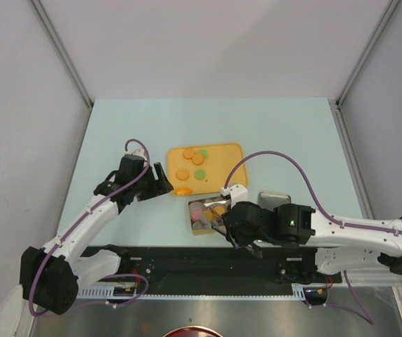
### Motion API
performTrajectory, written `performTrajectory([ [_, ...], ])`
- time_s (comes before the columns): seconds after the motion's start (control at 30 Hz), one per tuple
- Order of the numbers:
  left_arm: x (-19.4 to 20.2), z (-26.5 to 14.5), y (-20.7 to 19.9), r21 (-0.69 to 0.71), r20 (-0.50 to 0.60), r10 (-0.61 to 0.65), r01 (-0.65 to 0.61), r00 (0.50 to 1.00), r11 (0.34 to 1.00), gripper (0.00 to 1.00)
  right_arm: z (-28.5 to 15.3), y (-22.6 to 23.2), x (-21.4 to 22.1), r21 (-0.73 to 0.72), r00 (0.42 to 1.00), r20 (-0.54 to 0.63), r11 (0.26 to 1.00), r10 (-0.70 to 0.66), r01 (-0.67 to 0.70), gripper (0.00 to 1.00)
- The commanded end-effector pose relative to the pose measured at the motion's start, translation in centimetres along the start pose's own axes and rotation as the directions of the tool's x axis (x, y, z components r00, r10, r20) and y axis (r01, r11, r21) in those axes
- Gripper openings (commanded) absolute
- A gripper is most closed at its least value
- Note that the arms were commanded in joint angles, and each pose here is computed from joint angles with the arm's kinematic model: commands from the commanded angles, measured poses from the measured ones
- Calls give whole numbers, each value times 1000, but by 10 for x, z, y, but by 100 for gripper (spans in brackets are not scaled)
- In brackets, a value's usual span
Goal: Pack the cookies
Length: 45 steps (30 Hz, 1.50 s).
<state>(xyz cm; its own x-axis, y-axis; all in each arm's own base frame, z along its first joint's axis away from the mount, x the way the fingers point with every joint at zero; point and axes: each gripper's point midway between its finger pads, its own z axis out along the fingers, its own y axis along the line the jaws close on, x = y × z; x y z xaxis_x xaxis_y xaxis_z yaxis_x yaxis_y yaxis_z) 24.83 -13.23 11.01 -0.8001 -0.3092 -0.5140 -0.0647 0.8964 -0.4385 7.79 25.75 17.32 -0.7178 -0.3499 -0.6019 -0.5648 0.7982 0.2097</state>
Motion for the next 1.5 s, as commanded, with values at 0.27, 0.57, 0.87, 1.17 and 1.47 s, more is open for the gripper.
performTrajectory([
  [0.27, -5, -3, -1, 10, 28, 14, -15, 1000, 1000, 77, 1, 7, -2, 3, 1000, 14, 1000, 16, -16, 38],
  [0.57, -5, -4, -2, 13, 30, 13, -14, 999, 1000, 77, 5, 6, -3, 19, 1000, 17, 1000, 8, -9, 50],
  [0.87, -5, -4, 0, 8, 30, 14, -15, 999, 1000, 77, 6, 13, -9, 11, 1000, 26, 1000, -1, 0, 56],
  [1.17, -6, -3, -1, 9, 31, 13, -13, 999, 1000, 77, -14, 11, -35, 13, 991, 123, 999, 43, -44, 56],
  [1.47, -6, -4, -1, 10, 30, 15, -15, 999, 1000, 77, -16, -20, -28, 122, 993, 103, 990, 56, -68, 27],
])
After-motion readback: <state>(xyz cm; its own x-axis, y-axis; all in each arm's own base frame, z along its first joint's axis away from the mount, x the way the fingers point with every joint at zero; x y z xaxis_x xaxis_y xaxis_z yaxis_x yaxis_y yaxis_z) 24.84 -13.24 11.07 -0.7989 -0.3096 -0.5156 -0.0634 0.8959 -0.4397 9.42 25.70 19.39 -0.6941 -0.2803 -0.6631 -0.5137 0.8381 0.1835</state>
